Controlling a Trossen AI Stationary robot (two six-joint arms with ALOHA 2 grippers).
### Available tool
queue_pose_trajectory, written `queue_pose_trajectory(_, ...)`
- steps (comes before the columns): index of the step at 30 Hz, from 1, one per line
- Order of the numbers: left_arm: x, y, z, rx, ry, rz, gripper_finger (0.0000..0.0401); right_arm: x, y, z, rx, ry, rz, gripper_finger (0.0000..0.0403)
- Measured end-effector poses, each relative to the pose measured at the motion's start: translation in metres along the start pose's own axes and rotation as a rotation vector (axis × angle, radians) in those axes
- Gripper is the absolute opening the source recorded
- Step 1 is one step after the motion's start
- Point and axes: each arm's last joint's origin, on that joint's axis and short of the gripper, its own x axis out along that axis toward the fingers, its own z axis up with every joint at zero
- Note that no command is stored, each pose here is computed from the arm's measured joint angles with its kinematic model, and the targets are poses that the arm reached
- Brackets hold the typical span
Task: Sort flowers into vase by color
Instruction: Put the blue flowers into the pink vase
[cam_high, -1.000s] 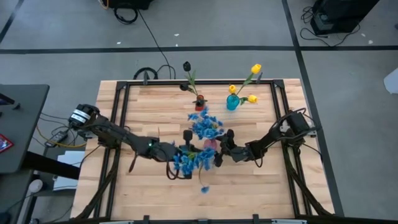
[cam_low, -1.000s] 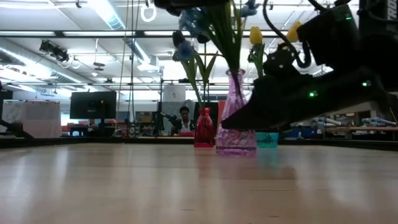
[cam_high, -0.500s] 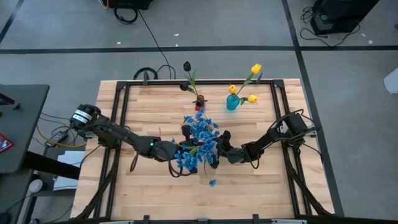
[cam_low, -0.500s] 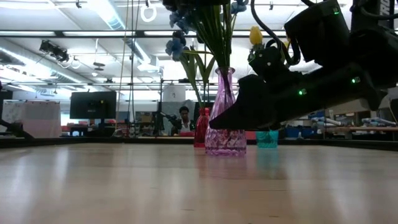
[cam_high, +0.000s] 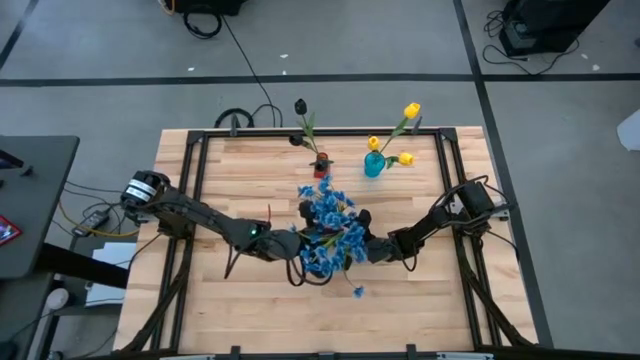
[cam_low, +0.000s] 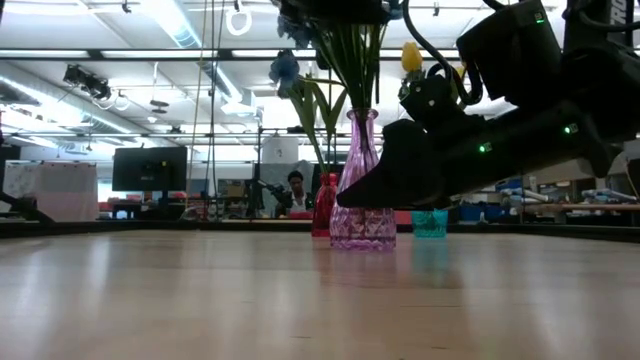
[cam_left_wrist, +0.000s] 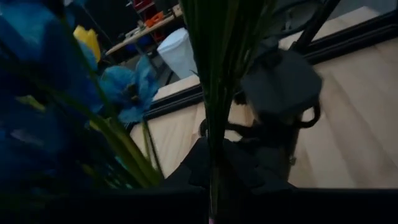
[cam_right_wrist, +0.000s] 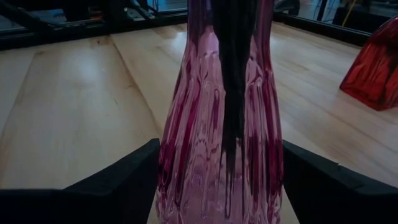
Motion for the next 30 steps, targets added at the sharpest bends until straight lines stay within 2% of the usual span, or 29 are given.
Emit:
queue_pose_trajectory(5, 0.0, 0.001, -0.001, 0.008, 0.026, 0.053, 0.0022, 0.0, 0.0, 0.0, 0.0, 0.002, 0.006, 0.0307)
queue_pose_trajectory(9, 0.001, 0.004, -0.001, 0.044, 0.075, 0.049, 0.0022, 0.0, 0.0, 0.0, -0.001, 0.003, 0.006, 0.0307)
queue_pose_trajectory(16, 0.007, 0.011, -0.004, 0.04, 0.089, 0.039, 0.0022, 0.0, 0.0, 0.0, 0.0, 0.003, 0.006, 0.0307)
queue_pose_trajectory(23, 0.014, 0.019, -0.012, -0.076, 0.127, 0.001, 0.0022, -0.001, 0.001, 0.0, -0.002, 0.004, 0.009, 0.0307)
queue_pose_trajectory(30, 0.013, 0.019, -0.019, -0.13, 0.191, 0.012, 0.0022, -0.001, 0.001, 0.0, -0.001, 0.003, 0.009, 0.0307)
